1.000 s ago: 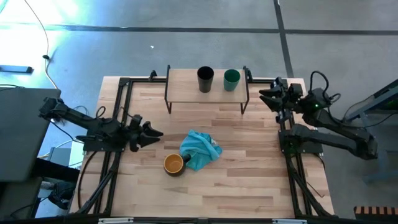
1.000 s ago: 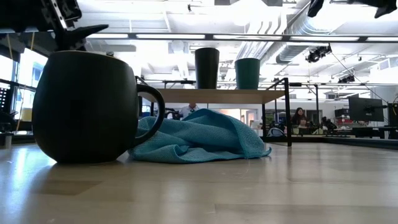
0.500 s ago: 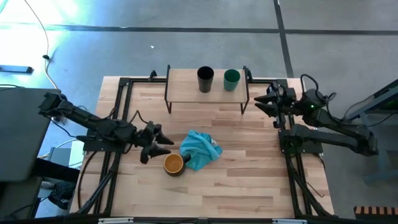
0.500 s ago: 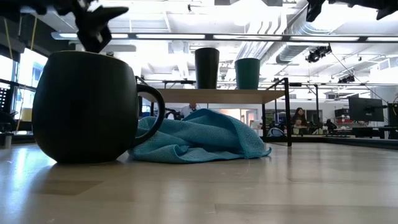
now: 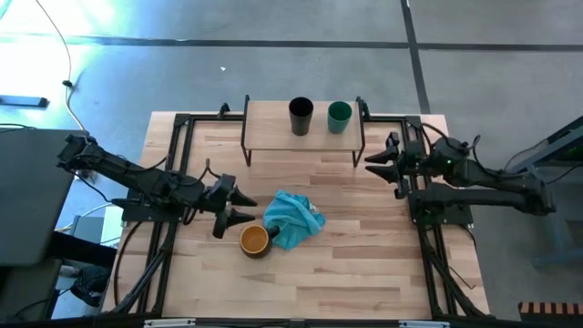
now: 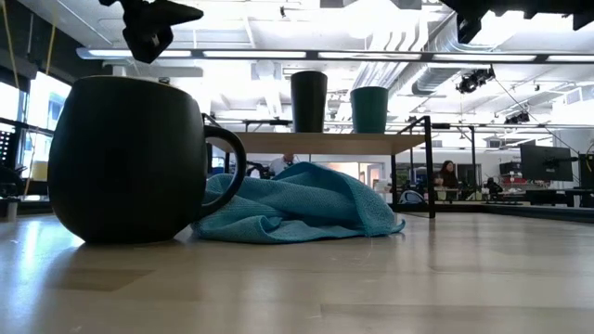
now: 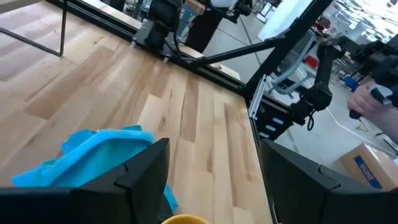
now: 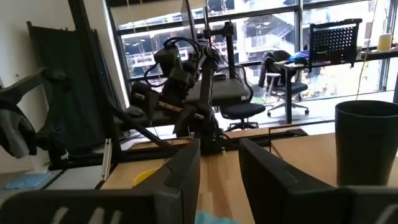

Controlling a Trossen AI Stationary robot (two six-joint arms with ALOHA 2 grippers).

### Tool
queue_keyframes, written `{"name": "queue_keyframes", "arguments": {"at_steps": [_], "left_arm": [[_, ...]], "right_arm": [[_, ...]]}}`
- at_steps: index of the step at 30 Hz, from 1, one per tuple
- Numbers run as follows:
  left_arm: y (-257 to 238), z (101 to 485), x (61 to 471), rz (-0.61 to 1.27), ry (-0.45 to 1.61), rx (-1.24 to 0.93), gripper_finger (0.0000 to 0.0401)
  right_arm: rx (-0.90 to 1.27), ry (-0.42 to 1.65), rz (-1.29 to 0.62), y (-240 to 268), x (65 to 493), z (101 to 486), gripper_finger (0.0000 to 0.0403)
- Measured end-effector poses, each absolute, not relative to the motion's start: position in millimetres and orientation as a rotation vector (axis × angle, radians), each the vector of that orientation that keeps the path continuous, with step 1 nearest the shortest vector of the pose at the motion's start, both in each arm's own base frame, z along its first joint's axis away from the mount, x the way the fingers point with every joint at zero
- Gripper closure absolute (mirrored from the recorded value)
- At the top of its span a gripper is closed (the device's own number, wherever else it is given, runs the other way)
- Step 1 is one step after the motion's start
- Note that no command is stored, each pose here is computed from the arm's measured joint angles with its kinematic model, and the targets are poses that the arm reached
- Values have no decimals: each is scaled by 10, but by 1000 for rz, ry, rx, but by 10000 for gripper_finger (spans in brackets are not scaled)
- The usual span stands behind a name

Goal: Stack small to large cups/mugs on shelf
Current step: Put the black mug on the shelf

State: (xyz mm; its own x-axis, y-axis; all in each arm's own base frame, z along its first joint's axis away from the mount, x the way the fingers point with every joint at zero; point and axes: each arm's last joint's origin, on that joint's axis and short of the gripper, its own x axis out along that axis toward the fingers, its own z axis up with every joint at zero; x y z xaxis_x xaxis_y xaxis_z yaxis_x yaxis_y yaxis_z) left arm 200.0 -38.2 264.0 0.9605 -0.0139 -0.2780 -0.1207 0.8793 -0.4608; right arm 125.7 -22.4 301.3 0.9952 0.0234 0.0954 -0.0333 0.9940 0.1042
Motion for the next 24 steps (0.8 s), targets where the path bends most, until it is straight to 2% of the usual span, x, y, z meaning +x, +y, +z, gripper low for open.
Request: {"name": "queue_keyframes", "arguments": {"at_steps": [8,15,24], "left_arm": [[-381,2628,1996,65,291,-517,164],[-380,2622,1994,71,297,-540,164],[-369,2440,1905,131,525,-539,164]], "right_arm": [[98,-98,16,-145,1281,2847,299],[132,-363,55,-114,1168,2452,299],[150,-390,60,-106,1101,2327,299]]}}
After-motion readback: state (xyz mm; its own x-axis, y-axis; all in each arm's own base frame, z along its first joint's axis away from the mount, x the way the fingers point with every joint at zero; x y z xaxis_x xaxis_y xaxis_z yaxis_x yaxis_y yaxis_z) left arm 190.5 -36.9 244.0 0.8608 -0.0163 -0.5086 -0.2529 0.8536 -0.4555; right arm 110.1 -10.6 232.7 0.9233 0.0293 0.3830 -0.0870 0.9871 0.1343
